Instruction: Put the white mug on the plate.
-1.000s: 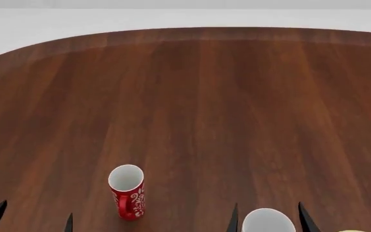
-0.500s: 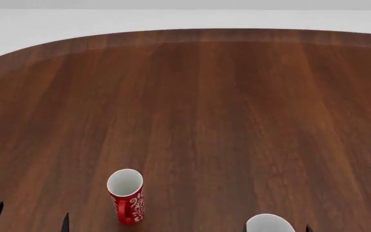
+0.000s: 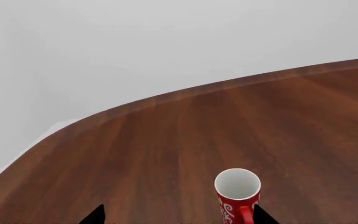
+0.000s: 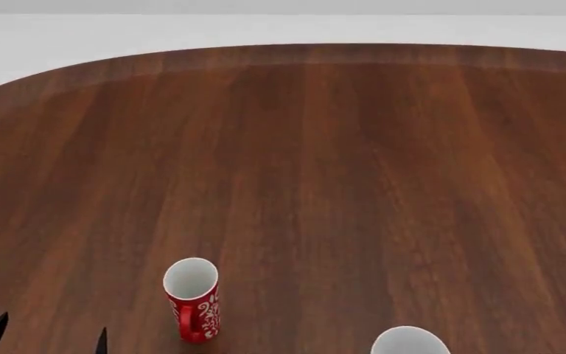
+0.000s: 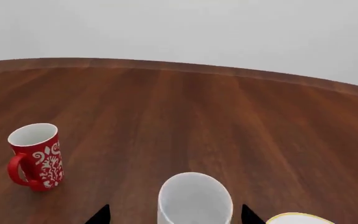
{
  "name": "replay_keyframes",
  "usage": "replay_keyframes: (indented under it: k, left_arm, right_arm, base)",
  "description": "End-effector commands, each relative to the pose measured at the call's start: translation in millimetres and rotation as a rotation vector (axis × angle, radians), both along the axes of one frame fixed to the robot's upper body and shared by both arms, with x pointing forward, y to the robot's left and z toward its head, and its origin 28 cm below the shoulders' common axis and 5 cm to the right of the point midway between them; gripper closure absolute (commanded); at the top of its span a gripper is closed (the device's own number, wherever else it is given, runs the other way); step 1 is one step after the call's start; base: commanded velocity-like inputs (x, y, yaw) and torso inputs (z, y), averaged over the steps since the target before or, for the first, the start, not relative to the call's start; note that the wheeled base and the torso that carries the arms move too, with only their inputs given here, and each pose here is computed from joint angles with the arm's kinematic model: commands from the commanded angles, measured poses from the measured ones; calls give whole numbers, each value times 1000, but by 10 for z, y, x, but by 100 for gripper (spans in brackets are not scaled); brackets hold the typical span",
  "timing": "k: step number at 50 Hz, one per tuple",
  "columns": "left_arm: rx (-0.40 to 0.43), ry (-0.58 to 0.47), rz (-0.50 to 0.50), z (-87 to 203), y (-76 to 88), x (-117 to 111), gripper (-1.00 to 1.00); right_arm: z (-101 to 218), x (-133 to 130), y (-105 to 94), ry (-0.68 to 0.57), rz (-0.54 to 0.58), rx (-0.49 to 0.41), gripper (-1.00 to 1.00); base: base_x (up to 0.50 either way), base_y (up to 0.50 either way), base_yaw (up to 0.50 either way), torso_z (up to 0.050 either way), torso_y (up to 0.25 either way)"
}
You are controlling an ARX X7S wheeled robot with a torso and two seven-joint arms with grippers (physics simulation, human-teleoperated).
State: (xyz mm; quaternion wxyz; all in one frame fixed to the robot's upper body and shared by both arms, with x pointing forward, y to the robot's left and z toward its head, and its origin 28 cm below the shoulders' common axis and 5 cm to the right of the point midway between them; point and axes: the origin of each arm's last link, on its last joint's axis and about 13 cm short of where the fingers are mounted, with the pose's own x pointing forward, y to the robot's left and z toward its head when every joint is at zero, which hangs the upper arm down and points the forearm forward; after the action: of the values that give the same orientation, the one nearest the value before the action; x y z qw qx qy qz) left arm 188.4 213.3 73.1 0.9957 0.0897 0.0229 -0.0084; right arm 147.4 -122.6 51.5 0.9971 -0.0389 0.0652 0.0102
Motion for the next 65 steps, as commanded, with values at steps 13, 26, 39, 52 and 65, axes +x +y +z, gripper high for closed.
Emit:
replay_keyframes:
  k: [13, 26, 39, 52, 65]
  left_arm:
    - [15, 10, 7, -35, -23, 16, -100]
    - [18, 11, 4, -35, -46, 22, -100]
    - [13, 10, 3, -17, -52, 31, -100]
    - [20, 6, 1, -7, -59, 30, -100]
    - [21, 9, 9, -6, -60, 23, -100]
  right_arm:
    - [-225, -127, -38, 89, -55, 42, -100]
    - [-427, -75, -91, 140, -95, 93, -100]
    - [-562, 13, -123, 180, -108, 80, -100]
    - [-712, 130, -145, 223, -101, 75, -100]
    - [-820, 248, -127, 251, -78, 71, -100]
  base:
    - [0, 0, 0, 0, 0]
    - [0, 0, 0, 0, 0]
    - [0, 0, 0, 0, 0]
    - [0, 0, 0, 0, 0]
    - [0, 0, 0, 0, 0]
